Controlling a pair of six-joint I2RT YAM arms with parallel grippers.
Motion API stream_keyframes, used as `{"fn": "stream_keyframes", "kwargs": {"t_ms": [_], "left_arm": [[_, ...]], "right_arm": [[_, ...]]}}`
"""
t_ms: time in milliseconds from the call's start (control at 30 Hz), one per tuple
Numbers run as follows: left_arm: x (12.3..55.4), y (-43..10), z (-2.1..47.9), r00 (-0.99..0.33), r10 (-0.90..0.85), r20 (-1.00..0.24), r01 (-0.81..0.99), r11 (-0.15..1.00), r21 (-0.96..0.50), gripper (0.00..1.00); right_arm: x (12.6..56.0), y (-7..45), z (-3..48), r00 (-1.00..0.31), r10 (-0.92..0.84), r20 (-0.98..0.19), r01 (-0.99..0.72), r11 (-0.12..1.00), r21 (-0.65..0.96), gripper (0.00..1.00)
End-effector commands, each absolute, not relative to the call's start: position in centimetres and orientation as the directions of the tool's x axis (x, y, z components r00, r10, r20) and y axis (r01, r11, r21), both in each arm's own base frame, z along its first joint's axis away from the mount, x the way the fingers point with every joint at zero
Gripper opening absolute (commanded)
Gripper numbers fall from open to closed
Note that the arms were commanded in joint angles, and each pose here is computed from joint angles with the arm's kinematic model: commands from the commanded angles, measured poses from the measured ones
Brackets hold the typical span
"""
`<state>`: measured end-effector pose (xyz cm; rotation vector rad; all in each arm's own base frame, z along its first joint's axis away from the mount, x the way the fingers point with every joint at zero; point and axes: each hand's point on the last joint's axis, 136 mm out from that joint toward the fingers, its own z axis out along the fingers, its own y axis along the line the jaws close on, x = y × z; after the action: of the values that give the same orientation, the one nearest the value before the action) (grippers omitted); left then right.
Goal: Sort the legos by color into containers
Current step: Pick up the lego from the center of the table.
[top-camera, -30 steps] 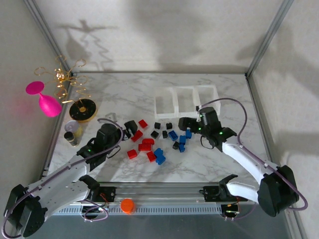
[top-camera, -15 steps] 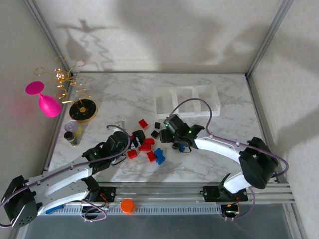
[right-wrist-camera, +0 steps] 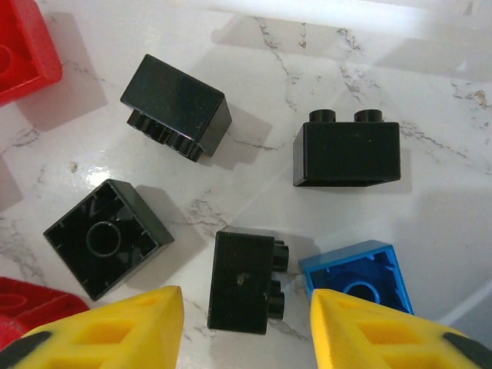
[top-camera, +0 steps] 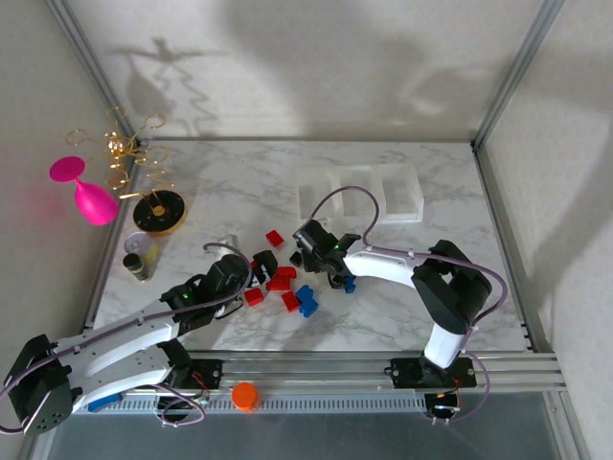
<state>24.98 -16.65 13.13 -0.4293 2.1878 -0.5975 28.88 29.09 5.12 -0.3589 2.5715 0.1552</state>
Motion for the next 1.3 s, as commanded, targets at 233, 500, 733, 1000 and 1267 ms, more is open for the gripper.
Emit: {"fn": "stream_keyframes", "kwargs": {"t_ms": [233, 500, 733, 1000, 1267], "left_arm": [[25.3, -16.1, 13.7, -0.591, -0.491, -0.641, -0.128, 0.841, -0.526, 1.00], [25.4, -16.4, 14.1, -0.590, -0.488, -0.643, -0.116, 0.839, -0.531, 1.00], [25.4, -16.5, 14.3, -0.594, -0.483, -0.643, -0.109, 0.841, -0.531, 0.99], [25.6, -16.7, 15.5, -0.583, -0.490, -0.648, -0.098, 0.834, -0.543, 0.99], [26.5, -17.4, 17.4, -0.570, -0.474, -0.671, -0.077, 0.844, -0.531, 1.00]], "right_arm": [[30.2, 29.3, 4.5, -0.802, -0.258, -0.538, -0.271, 0.961, -0.057, 0.38], [30.7, 29.6, 4.7, -0.794, -0.264, -0.547, -0.274, 0.959, -0.066, 0.25], [30.7, 29.7, 4.8, -0.793, -0.268, -0.547, -0.277, 0.958, -0.067, 0.22], [30.9, 29.8, 8.1, -0.767, -0.241, -0.595, -0.277, 0.960, -0.032, 0.21], [33.8, 29.3, 12.7, -0.704, -0.228, -0.673, -0.253, 0.965, -0.063, 0.22]]}}
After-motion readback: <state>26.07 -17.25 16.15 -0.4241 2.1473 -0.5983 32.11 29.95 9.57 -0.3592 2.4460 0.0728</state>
